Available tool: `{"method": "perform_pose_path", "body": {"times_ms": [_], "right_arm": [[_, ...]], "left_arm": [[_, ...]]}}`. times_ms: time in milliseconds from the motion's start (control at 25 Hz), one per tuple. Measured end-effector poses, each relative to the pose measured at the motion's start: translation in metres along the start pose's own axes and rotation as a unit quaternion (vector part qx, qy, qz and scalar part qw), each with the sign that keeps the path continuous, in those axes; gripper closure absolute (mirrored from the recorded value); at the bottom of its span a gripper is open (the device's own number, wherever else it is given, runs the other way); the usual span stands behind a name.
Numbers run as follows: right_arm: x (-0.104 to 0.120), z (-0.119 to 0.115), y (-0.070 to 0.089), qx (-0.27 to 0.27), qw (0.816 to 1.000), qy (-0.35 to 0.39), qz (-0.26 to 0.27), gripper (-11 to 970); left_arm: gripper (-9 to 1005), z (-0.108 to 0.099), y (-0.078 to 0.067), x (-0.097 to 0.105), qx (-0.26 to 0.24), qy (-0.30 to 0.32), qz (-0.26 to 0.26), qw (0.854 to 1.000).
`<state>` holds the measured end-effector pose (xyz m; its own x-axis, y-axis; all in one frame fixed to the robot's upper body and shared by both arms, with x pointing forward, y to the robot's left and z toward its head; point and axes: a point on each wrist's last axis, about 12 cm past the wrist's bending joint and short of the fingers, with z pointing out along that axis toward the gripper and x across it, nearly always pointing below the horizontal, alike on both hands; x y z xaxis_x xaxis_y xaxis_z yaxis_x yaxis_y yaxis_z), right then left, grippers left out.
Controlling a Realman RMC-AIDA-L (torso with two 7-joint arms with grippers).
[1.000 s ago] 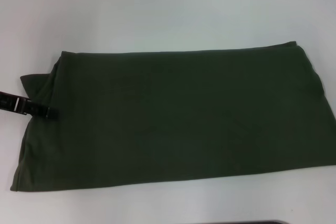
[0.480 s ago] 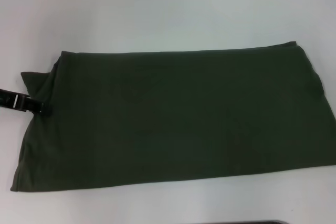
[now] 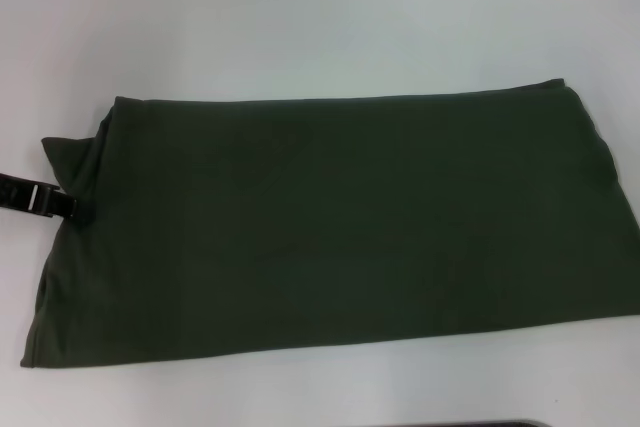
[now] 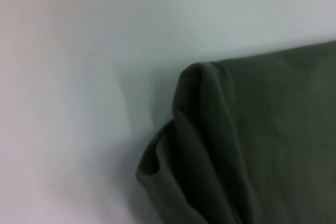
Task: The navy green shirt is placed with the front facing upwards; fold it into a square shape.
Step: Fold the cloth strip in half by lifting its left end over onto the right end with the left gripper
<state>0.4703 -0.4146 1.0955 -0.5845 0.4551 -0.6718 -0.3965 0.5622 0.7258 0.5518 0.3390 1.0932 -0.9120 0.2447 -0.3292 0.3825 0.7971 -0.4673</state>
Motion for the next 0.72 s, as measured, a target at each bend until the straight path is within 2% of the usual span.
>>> {"method": "perform_pose_path", "body": {"times_ms": [240, 720], "right_arm": [[0.000, 0.000, 0.000, 0.000, 1.000, 0.000, 0.000, 35], [0.000, 0.000, 0.000, 0.001, 1.000, -0.001, 0.001, 34]], "left_arm": [[923, -0.003, 0.002, 0.000, -0.007, -0.001, 0.000, 1.000], [924, -0.023, 0.014, -0.001, -0.026, 0.001, 0.002, 1.000]]}}
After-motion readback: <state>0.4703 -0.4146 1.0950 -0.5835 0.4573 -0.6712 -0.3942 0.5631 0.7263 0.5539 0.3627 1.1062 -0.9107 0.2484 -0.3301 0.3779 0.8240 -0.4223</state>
